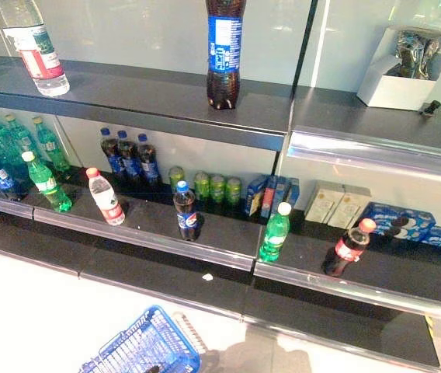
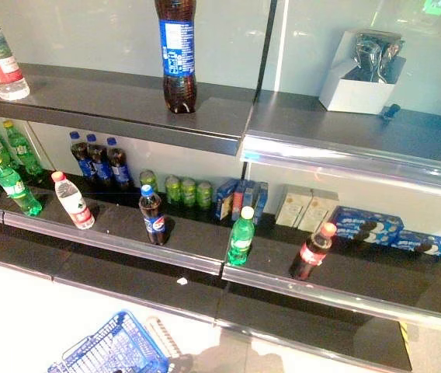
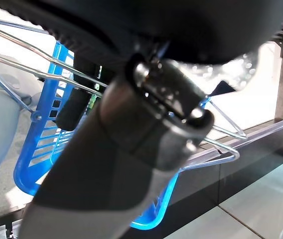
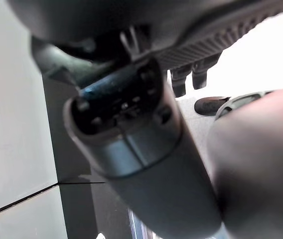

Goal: Pick up the drink and place into the basket.

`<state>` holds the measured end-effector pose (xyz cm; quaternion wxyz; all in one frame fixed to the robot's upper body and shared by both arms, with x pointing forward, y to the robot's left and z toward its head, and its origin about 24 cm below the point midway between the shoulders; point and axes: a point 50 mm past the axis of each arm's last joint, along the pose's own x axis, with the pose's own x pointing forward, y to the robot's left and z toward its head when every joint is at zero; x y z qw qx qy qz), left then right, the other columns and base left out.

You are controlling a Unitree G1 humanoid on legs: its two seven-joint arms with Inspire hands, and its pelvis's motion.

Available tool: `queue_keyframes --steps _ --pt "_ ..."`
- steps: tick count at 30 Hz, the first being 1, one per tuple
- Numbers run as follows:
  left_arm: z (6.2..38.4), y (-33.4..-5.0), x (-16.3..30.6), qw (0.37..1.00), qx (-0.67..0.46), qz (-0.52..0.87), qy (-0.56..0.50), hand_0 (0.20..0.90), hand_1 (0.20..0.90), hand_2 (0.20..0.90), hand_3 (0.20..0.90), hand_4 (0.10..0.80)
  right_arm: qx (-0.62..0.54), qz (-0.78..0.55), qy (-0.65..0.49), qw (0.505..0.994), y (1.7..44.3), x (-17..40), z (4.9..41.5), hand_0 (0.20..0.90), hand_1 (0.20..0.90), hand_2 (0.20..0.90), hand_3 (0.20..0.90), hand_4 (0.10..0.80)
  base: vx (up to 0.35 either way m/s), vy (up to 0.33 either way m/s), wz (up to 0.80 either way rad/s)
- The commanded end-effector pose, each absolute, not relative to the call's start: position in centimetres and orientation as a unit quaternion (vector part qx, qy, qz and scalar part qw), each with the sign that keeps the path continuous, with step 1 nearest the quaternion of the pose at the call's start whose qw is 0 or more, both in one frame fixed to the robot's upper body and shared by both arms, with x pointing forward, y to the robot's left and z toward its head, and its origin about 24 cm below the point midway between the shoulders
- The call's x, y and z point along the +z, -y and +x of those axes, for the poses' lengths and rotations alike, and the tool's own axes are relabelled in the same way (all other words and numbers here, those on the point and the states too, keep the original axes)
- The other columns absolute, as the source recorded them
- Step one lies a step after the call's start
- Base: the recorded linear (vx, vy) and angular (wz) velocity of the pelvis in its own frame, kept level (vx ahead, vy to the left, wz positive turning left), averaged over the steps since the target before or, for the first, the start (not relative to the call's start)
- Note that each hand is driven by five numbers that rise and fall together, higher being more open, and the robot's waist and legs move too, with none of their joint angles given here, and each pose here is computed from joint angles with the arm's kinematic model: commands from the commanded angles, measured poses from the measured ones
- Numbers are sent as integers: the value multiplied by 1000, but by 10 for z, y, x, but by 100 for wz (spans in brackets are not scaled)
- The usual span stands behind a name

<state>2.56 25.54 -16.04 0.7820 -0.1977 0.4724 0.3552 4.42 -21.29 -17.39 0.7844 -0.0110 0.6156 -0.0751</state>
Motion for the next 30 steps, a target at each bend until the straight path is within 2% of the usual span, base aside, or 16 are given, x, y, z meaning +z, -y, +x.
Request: queue_keyframes --steps 1,19,30 --pt "92 -239 -152 839 311 -220 -388 300 300 300 200 100 -110 -30 -624 773 231 -171 48 900 900 900 900 800 0 0 0" --pt "95 -235 -152 848 292 -223 -382 300 300 300 200 100 -119 -32 -615 778 233 -170 49 900 900 900 900 800 0 0 0" --pt "102 -236 -149 854 288 -216 -375 300 300 300 200 100 -123 -77 -484 863 233 -156 92 900 900 900 900 800 0 0 0"
